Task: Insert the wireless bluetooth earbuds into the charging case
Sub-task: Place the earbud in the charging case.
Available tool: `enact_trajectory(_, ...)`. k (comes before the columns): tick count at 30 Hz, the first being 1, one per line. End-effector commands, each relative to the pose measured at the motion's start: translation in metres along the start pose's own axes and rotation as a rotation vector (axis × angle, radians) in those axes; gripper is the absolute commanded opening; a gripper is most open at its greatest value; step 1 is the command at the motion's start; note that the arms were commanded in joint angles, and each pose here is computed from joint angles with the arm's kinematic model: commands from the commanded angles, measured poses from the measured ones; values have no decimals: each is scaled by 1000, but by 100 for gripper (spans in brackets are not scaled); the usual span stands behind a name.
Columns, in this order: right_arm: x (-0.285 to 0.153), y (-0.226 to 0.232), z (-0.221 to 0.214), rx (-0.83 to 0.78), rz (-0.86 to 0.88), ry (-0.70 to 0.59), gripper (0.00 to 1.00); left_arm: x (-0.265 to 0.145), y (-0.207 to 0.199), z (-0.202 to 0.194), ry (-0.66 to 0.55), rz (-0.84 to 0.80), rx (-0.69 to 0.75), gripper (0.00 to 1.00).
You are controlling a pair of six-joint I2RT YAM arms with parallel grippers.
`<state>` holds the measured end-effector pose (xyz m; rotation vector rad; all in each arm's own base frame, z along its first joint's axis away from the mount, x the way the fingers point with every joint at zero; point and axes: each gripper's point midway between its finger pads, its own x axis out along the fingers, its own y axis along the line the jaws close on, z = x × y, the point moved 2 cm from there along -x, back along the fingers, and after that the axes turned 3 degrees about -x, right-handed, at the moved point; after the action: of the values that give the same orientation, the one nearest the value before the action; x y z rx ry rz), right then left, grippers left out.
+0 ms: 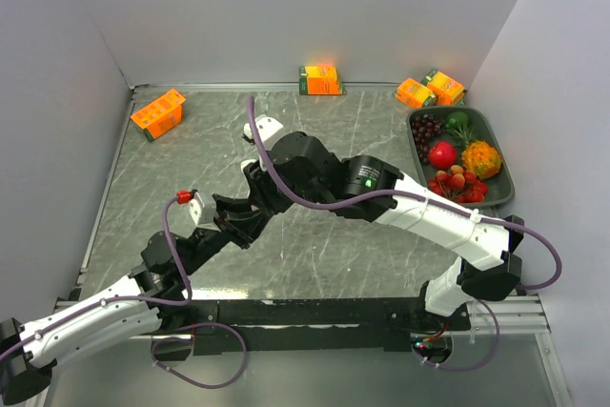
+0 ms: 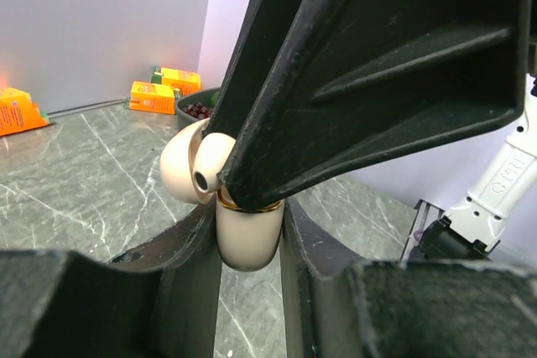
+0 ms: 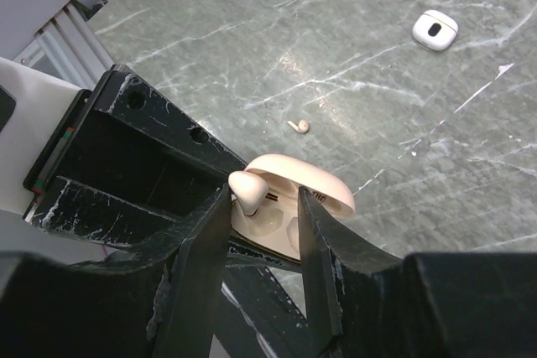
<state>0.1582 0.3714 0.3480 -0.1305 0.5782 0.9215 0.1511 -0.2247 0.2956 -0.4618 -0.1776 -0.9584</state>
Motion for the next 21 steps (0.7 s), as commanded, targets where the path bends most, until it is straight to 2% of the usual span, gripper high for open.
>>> enact_trajectory(1,0,-1,5,25,3,-15,45,0,-6,12,-37,-28,10,1)
enact_trajectory(9,-1,-1,10,40,19,-27,41,-1,-4,12,-39,-17,16,1)
enact_trajectory(21,-14,0,13,64,36,-64,50,-1,-1,15,-46,0,25,1)
